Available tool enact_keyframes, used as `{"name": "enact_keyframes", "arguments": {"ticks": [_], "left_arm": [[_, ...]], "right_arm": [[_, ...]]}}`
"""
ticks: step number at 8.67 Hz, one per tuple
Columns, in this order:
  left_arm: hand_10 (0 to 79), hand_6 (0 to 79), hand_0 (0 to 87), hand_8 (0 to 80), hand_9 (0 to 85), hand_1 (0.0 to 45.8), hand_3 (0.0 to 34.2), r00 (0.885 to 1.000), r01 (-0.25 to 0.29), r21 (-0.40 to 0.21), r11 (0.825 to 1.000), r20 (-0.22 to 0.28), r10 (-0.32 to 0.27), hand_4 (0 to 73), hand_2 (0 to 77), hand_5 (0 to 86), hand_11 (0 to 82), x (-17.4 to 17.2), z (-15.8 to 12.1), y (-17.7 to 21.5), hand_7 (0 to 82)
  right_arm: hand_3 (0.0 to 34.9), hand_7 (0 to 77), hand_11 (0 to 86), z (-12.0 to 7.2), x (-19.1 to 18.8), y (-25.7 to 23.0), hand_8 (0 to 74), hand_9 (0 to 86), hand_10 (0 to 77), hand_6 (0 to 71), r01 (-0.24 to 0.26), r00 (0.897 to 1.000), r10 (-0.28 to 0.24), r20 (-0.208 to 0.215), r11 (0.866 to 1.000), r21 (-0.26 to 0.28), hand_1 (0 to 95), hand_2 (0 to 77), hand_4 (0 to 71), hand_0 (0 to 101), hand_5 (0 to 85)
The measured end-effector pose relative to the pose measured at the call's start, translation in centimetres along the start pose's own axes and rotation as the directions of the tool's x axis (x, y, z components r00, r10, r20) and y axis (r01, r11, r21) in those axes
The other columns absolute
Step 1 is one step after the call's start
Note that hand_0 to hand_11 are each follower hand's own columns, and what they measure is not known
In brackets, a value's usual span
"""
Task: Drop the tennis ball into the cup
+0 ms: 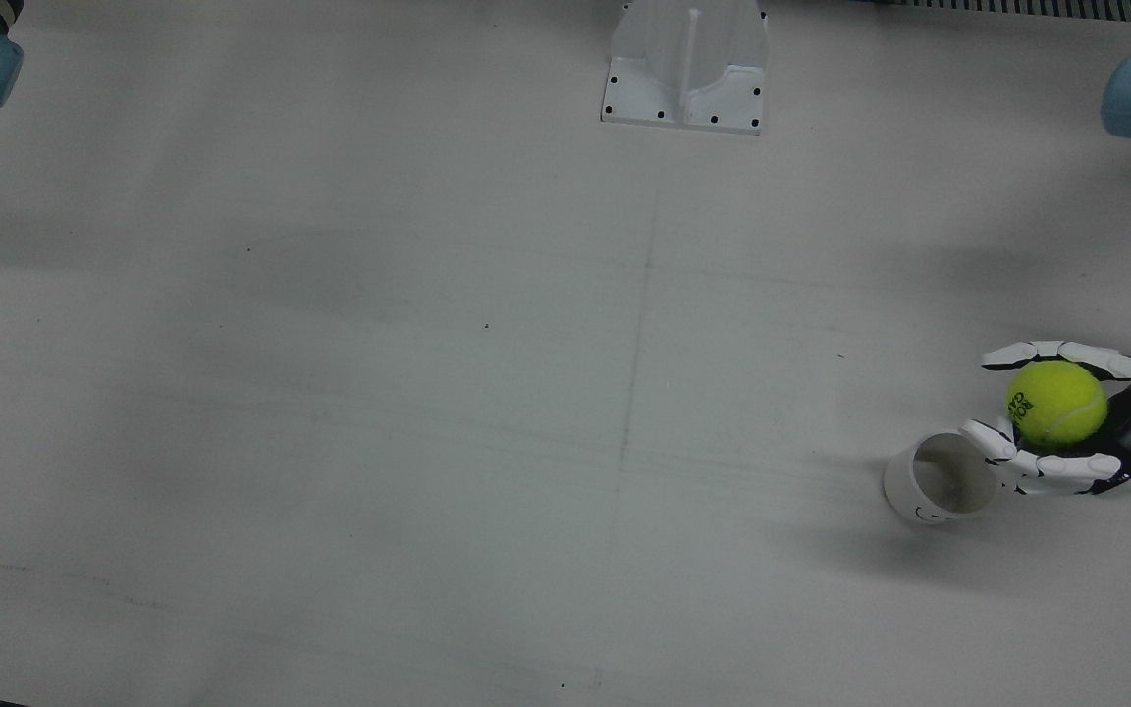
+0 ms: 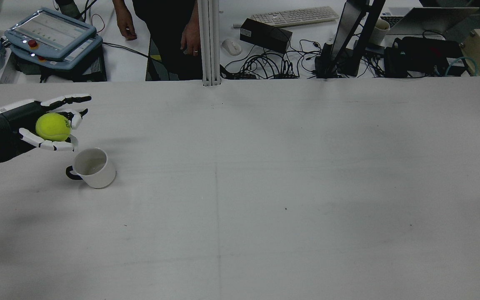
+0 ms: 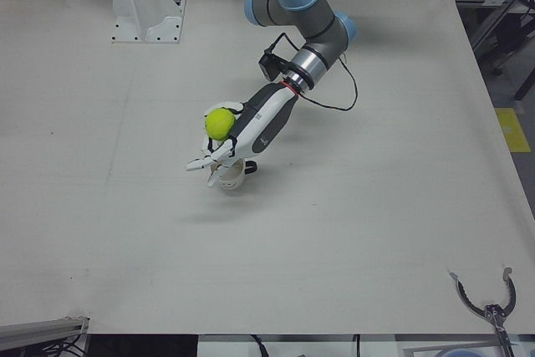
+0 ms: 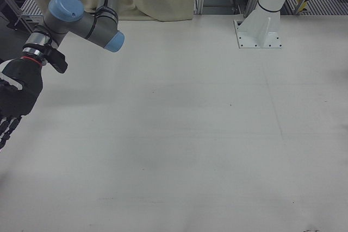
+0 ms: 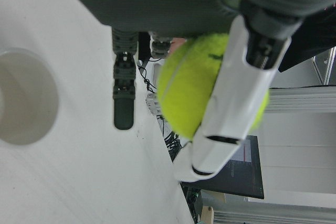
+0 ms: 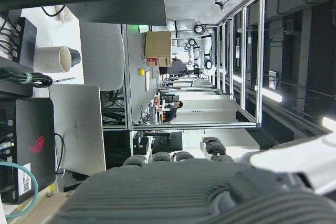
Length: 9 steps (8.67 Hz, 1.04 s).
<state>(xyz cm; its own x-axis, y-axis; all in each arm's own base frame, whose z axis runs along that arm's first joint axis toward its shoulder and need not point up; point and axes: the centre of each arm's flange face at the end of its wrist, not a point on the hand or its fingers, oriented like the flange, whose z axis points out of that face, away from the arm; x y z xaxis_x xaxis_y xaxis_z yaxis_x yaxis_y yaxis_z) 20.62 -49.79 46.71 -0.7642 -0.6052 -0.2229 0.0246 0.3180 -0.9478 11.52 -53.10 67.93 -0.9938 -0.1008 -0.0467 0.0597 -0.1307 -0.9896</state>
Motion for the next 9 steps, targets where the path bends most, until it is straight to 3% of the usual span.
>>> {"name": "enact_keyframes", "arguments": {"ticks": [1,2,3,4,5,6,7,8,9], "left_arm": [[44.7,33.3,80.2,4.9,1.1,36.5,10.9,1.000,-0.001,0.001,1.000,0.000,0.001,9.3,21.8,15.3,42.0,-0.1,-0.4,-0.4,60.0],[19.6,4.9,80.3,8.2,9.8,34.4,11.0,1.000,-0.002,0.001,1.000,0.000,0.002,13.1,22.4,15.3,17.5,-0.2,-0.5,-0.7,37.1],[1.6,7.6,80.3,5.4,6.5,36.0,11.0,1.000,-0.002,0.001,1.000,0.001,0.002,11.4,22.9,15.3,14.7,-0.3,-0.5,-1.0,19.6],[9.3,7.6,80.2,7.1,7.6,36.0,11.0,1.000,-0.002,0.000,1.000,0.000,0.002,11.4,22.9,15.3,18.0,-0.3,-0.5,-1.2,1.6],[9.3,7.6,80.2,7.1,7.6,36.0,11.0,1.000,-0.003,0.000,1.000,0.000,0.003,11.4,22.9,15.3,18.0,-0.4,-0.4,-1.3,1.6],[9.3,7.6,80.2,7.1,7.1,36.0,11.1,1.000,-0.001,0.001,1.000,0.000,0.001,9.3,22.9,15.3,17.5,-0.4,-0.4,-1.5,7.6],[9.3,7.6,80.2,7.1,7.1,36.0,11.0,1.000,0.000,-0.003,1.000,-0.003,0.000,9.3,22.9,15.3,17.5,-0.1,-0.5,-1.3,6.0],[7.6,6.5,80.2,5.4,6.5,36.0,11.0,0.999,-0.010,0.001,1.000,-0.035,0.010,8.7,22.9,15.3,17.5,1.9,-1.2,-1.1,5.4],[7.6,6.5,80.3,5.4,6.5,36.0,11.0,0.994,-0.033,0.028,0.999,-0.103,0.036,8.7,22.9,15.3,16.4,5.8,-2.8,-1.4,5.4]], "right_arm": [[0.0,0.5,0.5,0.0,0.0,0.0,0.0,0.0,0.0,0.0,0.000,1.000,0.000,0.000,1.000,0.000,0.5,0.5,0.0,0,0.0],[0.0,0.5,0.5,0.0,0.0,0.0,0.0,0.0,0.0,0.0,0.000,1.000,0.000,0.000,1.000,0.000,0.5,0.5,0.0,0,0.0],[0.0,0.5,0.5,0.0,0.0,0.0,0.0,0.0,0.0,0.0,0.000,1.000,0.000,0.000,1.000,0.000,0.5,0.5,0.0,0,0.0],[0.0,0.5,0.5,0.0,0.0,0.0,0.0,0.0,0.0,0.0,0.000,1.000,0.000,0.000,1.000,-0.001,0.5,0.5,0.0,0,0.0],[0.0,0.5,0.5,0.0,0.0,0.0,0.0,0.0,0.0,0.0,0.000,1.000,0.000,0.000,1.000,0.000,0.5,0.5,0.0,0,0.0],[0.0,0.5,0.5,0.0,0.0,0.0,0.0,0.0,0.0,0.0,0.000,1.000,0.000,0.000,1.000,-0.001,0.5,0.5,0.0,0,0.0],[0.0,0.5,0.5,0.0,0.0,0.0,0.0,0.0,0.0,0.0,0.000,1.000,0.000,0.000,1.000,-0.001,0.5,0.5,0.0,0,0.0],[0.0,0.5,0.5,0.0,0.0,0.0,0.0,0.0,0.0,0.0,0.000,1.000,0.000,0.000,1.000,-0.001,0.5,0.5,0.0,0,0.0],[0.0,0.5,0.5,0.0,0.0,0.1,0.0,0.0,0.0,0.0,0.000,1.000,0.000,0.000,1.000,-0.001,0.5,0.5,0.0,0,0.0]]}}
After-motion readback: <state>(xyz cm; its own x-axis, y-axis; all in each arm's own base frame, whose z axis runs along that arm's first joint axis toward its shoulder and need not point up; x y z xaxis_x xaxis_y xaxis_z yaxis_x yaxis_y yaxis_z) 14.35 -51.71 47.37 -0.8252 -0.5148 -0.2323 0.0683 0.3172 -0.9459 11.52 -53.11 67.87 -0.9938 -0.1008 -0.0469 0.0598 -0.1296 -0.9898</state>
